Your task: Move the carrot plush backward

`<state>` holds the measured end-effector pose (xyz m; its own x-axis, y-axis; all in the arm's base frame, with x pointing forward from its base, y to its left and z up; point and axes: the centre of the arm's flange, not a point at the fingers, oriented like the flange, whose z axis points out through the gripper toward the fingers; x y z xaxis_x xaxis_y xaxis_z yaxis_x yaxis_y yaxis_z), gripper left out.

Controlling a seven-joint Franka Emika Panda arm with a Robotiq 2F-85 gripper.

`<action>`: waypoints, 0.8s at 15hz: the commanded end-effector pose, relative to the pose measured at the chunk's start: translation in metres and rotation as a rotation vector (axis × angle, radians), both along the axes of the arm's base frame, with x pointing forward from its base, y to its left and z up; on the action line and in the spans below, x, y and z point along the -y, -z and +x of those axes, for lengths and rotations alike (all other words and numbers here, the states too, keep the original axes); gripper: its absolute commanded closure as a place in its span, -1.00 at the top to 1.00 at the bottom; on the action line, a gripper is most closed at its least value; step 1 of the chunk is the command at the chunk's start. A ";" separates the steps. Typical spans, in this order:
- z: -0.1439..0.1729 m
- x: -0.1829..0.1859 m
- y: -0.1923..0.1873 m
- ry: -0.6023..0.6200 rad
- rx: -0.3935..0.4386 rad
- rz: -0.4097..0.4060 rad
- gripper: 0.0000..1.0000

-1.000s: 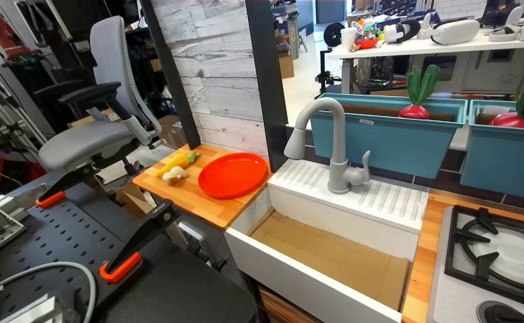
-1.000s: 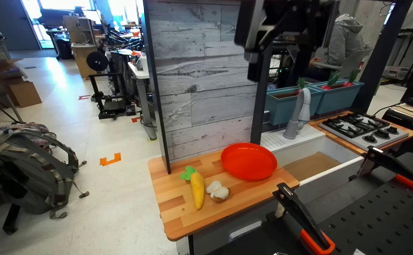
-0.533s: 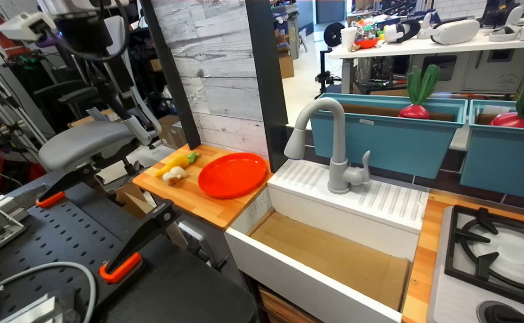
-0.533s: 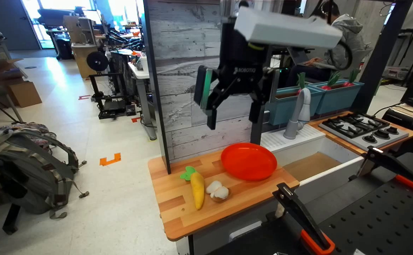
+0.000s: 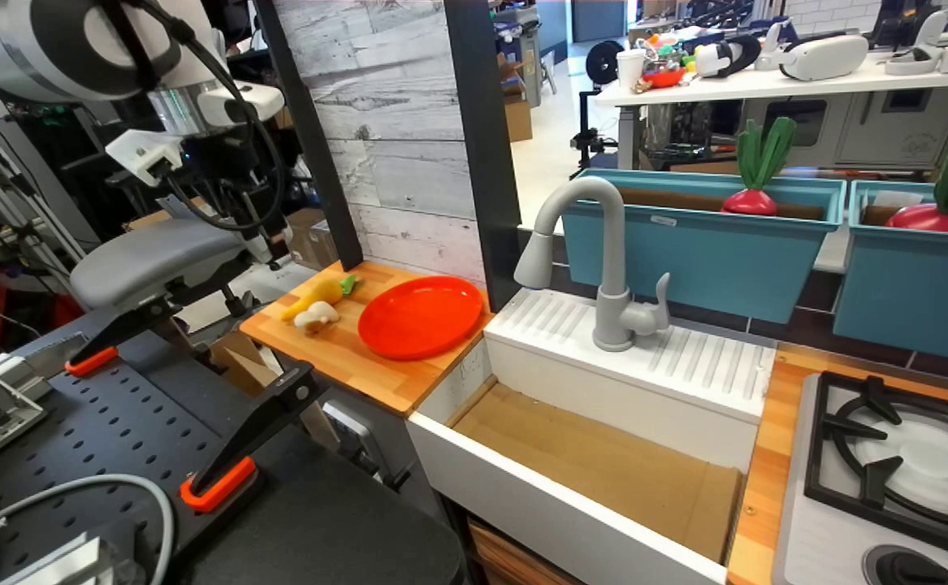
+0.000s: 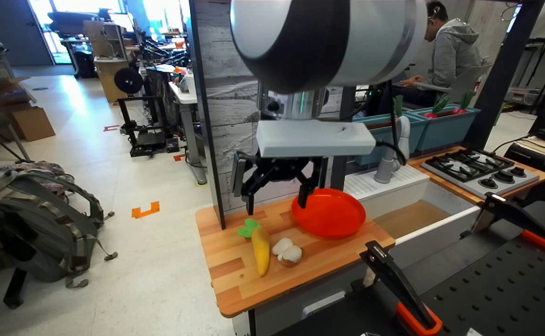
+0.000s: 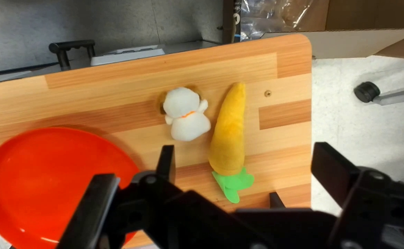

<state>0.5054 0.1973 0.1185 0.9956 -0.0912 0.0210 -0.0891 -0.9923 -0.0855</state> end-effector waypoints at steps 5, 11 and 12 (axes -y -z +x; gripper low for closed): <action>0.041 -0.032 0.077 0.118 0.019 -0.043 1.00; 0.049 -0.040 0.107 0.115 0.017 -0.072 0.50; 0.049 -0.041 0.109 0.106 0.019 -0.077 0.45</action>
<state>0.5429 0.2299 0.0217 0.9807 -0.1920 0.0361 -0.1911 -0.9812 -0.0263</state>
